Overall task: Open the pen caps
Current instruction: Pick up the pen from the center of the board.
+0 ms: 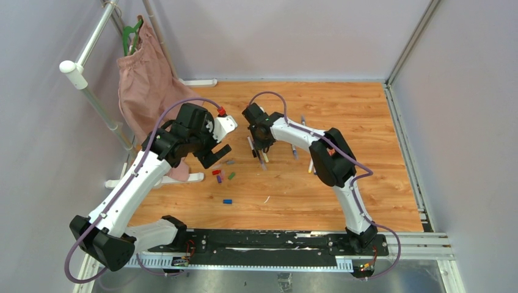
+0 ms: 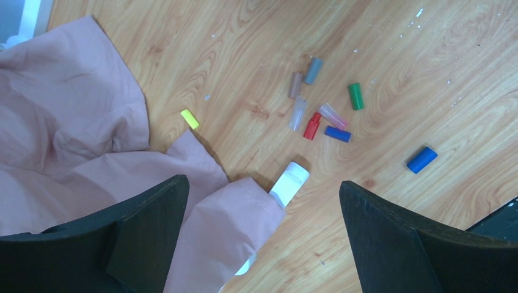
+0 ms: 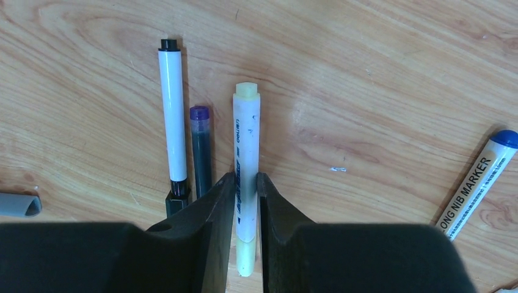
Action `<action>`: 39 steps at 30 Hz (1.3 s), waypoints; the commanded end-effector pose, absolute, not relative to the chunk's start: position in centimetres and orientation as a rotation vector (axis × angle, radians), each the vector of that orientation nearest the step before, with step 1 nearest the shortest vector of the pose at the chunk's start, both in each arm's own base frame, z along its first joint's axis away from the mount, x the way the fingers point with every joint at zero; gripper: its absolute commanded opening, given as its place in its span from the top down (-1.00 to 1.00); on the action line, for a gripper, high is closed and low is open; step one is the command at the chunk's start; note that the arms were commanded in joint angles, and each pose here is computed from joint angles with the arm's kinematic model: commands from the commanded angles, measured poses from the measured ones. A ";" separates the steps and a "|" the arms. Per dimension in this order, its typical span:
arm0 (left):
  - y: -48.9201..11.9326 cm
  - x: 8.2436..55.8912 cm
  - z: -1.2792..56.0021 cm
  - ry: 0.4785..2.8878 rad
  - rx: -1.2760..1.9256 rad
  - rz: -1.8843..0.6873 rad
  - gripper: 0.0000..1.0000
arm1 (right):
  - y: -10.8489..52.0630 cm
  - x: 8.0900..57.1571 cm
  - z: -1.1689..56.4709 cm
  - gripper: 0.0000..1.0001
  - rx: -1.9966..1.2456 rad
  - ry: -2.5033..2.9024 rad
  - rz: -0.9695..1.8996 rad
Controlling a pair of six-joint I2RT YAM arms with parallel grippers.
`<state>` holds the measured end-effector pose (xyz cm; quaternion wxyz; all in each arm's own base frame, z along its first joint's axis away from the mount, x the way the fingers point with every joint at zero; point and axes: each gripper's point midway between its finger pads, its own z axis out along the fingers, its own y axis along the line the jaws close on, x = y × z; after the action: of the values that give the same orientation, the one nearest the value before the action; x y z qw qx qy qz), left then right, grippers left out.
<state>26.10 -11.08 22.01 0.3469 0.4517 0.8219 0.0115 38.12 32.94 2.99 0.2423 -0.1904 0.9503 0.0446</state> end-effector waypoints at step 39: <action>-20.9 22.9 28.5 1.977 0.982 -0.747 -1.00 | 36.1 29.7 31.8 1.00 0.074 1.846 0.971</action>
<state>24.09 -18.65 25.96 0.3874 0.3889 0.8076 -0.2155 30.36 35.44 28.11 0.4542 -0.0101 0.8100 0.3708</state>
